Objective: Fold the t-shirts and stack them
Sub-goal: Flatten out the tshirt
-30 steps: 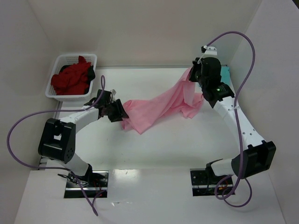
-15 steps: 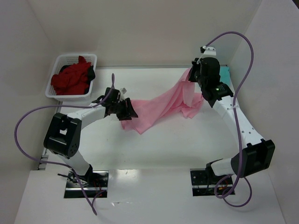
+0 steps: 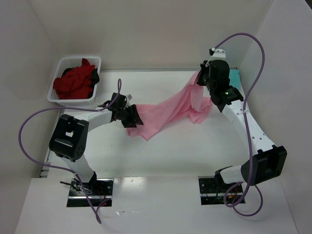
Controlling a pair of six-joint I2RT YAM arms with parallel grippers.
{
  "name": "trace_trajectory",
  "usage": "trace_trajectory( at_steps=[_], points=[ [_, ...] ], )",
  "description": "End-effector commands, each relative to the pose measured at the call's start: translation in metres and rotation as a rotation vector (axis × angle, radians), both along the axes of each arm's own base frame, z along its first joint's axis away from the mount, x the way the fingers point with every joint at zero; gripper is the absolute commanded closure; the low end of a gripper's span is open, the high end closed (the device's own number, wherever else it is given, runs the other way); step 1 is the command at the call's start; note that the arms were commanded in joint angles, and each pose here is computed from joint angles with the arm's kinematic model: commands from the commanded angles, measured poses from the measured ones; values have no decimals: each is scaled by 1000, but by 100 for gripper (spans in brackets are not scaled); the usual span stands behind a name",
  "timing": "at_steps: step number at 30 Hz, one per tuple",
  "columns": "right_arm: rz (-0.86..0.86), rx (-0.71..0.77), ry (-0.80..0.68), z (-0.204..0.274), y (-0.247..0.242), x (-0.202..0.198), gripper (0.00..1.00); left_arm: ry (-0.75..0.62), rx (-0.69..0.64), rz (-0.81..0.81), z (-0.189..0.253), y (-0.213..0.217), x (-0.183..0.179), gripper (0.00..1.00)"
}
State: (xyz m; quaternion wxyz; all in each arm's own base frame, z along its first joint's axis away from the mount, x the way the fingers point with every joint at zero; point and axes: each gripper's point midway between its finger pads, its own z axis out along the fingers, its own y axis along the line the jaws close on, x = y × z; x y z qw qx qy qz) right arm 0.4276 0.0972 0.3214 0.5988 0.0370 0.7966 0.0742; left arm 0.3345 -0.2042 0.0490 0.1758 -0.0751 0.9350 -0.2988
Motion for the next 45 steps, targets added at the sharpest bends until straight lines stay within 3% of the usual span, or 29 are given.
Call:
trace_trajectory(
  at_steps=[1,13,20,28,32,35,37,45],
  points=[
    [-27,14,-53,12,-5,6,100,-42,9,-16,9,2,1,42],
    [-24,0,-36,4,-5,10,100,-11,9,-3,2,4,-8,42],
    [-24,0,-36,4,-5,10,100,-30,-9,3,-4,-4,4,42],
    [-33,-5,-28,0,-6,12,100,-21,-14,-9,-14,-24,13,48],
    [-31,-11,-37,5,-6,13,100,-21,-4,11,-17,-22,16,59],
    [-31,-14,-28,1,-5,15,100,-51,6,39,-7,-19,22,87],
    [-31,-14,-28,1,-5,15,100,-63,18,51,0,-16,21,100],
    [-40,-11,-46,10,-7,16,100,-246,-11,65,79,-13,41,100]
  ],
)
